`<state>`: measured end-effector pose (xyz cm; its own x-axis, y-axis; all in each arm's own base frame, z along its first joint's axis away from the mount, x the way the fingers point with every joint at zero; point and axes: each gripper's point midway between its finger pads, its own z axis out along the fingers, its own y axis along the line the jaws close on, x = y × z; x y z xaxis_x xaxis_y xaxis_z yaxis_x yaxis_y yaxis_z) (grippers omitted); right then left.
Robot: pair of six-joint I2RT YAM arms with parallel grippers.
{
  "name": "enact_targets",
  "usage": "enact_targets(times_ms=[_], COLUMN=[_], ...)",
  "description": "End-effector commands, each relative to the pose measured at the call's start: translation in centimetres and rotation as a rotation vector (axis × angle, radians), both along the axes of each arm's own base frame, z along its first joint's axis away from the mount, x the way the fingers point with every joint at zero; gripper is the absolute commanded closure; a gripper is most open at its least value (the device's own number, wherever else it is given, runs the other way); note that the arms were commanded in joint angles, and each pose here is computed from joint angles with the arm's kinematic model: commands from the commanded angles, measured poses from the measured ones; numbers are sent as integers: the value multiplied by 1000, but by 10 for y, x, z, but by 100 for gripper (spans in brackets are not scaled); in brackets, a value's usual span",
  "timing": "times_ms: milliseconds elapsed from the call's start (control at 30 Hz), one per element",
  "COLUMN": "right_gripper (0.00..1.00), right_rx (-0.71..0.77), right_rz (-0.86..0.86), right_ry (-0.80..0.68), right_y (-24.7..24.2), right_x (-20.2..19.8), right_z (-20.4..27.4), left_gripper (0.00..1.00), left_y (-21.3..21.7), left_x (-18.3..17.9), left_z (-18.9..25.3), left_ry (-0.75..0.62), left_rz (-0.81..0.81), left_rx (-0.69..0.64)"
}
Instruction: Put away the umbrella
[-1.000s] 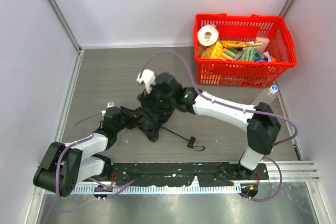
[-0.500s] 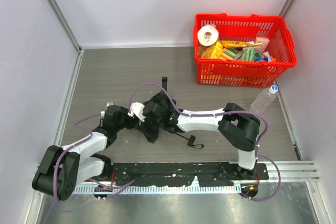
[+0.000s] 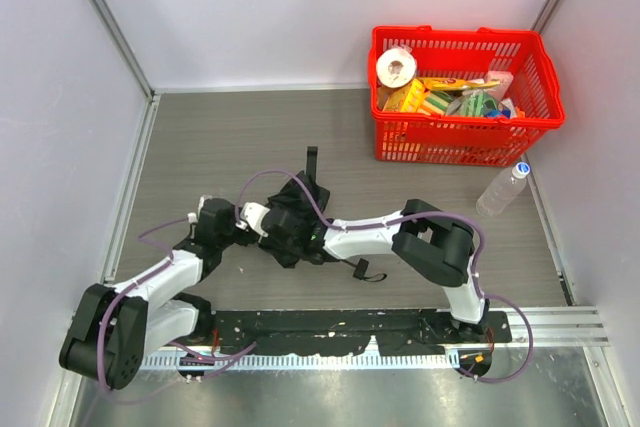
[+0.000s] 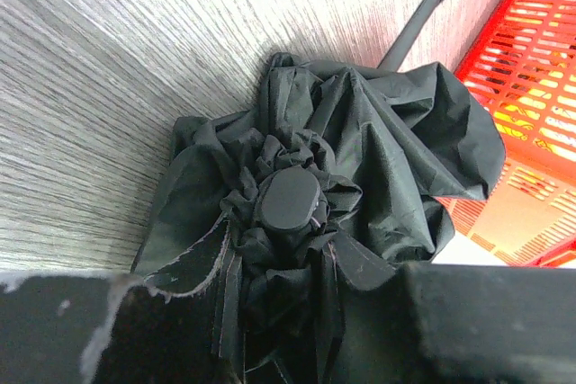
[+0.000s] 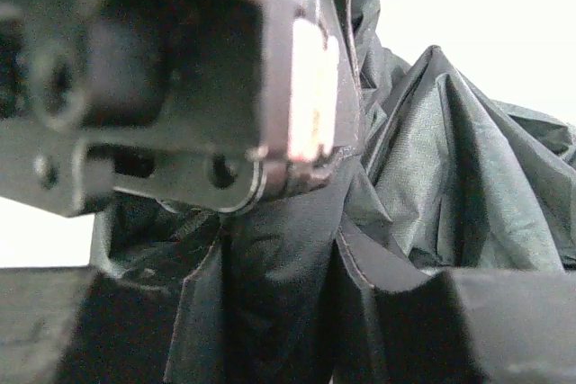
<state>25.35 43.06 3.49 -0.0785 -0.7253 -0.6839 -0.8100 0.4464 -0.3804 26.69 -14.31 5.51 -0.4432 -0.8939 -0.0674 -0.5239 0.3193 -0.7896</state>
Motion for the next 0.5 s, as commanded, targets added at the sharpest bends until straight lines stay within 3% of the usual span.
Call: enact_targets(times_ms=[0, 100, 200, 233, 367, 467], right_gripper=[79, 98, 99, 99, 99, 99], right_rx=[-120, -69, -41, -25, 3, 13], right_rz=[-86, -89, -82, -69, -73, -75], right_ry=[154, 287, 411, 451, 602, 670], right_y=[-45, -41, -45, -42, -47, -49], right_x=[8, 10, 7, 2, -4, -9], right_z=[-41, -43, -49, -49, -56, -60], left_gripper=[100, 100, 100, 95, 53, 40], left_y=[0, -4, -4, -3, -3, -3], left_x=[-4, -1, 6, 10, 20, 22], left_z=[1, 7, 15, 19, 27, 28], left_ry=[42, 35, 7, -12, -51, -74], left_rz=[-1, -19, -40, -49, -89, -125], left_rx=[7, -4, 35, 57, 94, 100])
